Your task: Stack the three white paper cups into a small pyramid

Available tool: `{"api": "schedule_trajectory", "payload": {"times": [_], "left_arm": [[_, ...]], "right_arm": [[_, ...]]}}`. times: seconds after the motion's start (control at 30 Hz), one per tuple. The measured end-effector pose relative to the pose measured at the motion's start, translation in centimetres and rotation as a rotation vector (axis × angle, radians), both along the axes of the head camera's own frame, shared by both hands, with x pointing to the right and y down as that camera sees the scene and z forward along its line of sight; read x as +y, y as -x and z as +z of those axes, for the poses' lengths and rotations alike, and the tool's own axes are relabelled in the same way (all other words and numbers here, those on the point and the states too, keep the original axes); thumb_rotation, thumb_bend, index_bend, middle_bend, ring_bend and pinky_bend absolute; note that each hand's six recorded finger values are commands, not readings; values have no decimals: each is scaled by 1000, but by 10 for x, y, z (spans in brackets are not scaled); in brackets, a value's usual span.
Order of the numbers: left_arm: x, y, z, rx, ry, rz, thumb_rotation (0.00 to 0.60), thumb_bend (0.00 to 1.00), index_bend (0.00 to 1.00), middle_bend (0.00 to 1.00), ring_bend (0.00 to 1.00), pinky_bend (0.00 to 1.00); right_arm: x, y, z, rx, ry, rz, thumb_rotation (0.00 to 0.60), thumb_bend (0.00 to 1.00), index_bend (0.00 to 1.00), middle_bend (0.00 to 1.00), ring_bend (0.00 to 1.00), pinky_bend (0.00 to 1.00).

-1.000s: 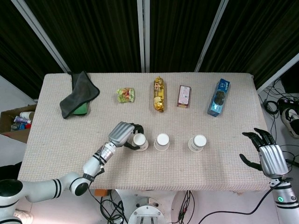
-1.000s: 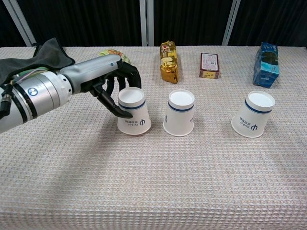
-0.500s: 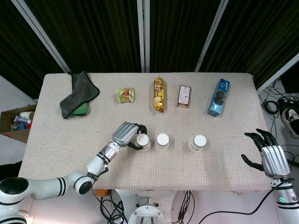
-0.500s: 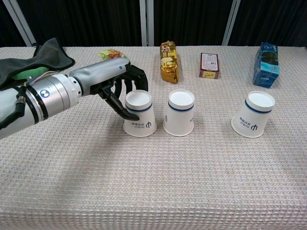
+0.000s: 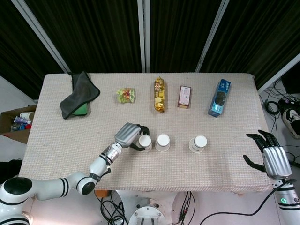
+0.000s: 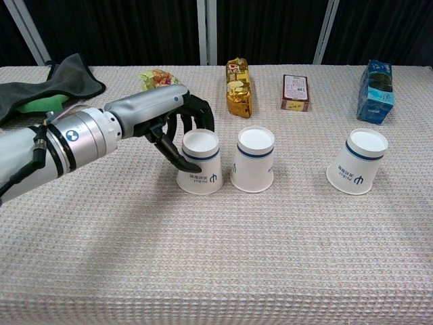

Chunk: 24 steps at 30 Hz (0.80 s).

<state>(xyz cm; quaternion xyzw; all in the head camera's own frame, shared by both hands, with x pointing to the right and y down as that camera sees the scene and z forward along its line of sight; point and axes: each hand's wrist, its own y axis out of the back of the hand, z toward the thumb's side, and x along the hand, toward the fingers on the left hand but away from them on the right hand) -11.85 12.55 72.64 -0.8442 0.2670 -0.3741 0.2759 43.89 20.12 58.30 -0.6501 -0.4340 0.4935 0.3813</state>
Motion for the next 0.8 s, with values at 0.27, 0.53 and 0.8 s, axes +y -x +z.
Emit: {"api": "schedule_trajectory", "payload": {"times": [0.27, 0.53, 0.8], "left_arm": [[0, 0, 0, -5, -8, 0, 600, 92, 321, 399, 418, 562], [2, 3, -1, -12, -11, -1, 600, 90, 307, 389, 418, 545], [8, 2, -5, -14, -18, 21, 600, 60, 272, 336, 359, 529]], "right_arm": [[1, -2, -1, -2, -5, 8, 600, 176, 249, 314, 121, 206], [1, -2, 0, -6, -4, 6, 600, 178, 251, 313, 121, 207], [1, 0, -1, -6, -7, 1, 600, 181, 251, 313, 121, 208]]}}
